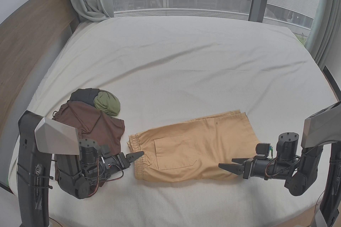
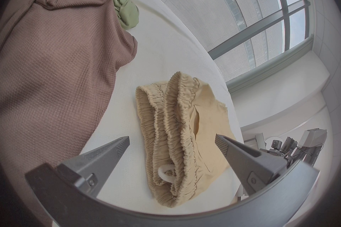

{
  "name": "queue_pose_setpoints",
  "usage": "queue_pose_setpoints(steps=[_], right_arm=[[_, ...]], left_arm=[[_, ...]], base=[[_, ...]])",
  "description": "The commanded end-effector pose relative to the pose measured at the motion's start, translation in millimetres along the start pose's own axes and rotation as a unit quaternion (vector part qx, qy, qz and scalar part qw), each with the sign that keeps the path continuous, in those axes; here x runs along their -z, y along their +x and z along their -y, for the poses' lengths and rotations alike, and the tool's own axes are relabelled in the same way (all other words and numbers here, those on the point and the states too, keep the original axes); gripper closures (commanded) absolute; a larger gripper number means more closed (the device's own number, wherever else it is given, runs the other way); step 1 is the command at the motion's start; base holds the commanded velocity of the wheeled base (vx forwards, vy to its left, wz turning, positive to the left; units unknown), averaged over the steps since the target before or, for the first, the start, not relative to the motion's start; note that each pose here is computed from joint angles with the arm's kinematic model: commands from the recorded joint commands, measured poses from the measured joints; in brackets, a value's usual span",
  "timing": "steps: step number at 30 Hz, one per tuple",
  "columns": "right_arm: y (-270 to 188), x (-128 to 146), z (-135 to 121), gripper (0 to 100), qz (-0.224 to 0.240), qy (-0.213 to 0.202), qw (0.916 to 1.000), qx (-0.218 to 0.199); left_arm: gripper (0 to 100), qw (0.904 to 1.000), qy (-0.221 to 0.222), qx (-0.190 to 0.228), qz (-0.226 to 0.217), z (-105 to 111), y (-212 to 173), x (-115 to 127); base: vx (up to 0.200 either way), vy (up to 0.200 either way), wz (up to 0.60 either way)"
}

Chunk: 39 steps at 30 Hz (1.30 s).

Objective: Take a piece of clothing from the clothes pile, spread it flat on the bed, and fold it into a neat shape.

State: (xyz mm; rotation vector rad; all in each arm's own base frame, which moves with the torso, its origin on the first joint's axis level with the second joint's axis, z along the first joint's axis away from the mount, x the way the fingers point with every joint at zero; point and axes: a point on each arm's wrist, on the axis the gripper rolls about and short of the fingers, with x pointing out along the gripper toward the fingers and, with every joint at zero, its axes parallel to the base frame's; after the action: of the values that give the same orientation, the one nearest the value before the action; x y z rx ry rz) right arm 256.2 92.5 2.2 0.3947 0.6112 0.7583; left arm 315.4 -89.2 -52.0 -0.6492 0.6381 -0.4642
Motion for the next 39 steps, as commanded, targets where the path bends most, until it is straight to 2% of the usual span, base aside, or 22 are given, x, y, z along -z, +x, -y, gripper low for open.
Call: queue_pose_setpoints(steps=[1,6,12,33,34,39], right_arm=[[-1,-1,-1,0,0.003,-0.002,1.0000,-0.002],[-2,-4,-2,0,0.009,-0.005,1.0000,-0.002],[-4,-7,-4,0,0.015,-0.009,0.9998,-0.004],[-4,-7,-4,0,0.015,-0.009,0.9998,-0.004],[-4,-7,-4,0,0.015,-0.009,0.9998,-0.004],[-4,-7,-4,0,0.015,-0.009,0.9998,-0.004]], left_arm=[[0,1.0000,0.002,0.003,-0.007,1,5,5],[0,0.9999,0.004,0.003,-0.009,3,10,9],[0,0.9997,0.013,-0.016,0.015,2,26,12],[0,0.9997,0.011,-0.006,0.019,3,41,16],[100,0.9997,0.010,-0.006,0.019,3,41,16],[100,0.9998,0.006,-0.005,0.017,4,41,17]], base=[[0.000,0.000,0.00],[0.000,0.000,0.00],[0.000,0.000,0.00],[0.000,0.000,0.00],[0.000,0.000,0.00],[0.000,0.000,0.00]])
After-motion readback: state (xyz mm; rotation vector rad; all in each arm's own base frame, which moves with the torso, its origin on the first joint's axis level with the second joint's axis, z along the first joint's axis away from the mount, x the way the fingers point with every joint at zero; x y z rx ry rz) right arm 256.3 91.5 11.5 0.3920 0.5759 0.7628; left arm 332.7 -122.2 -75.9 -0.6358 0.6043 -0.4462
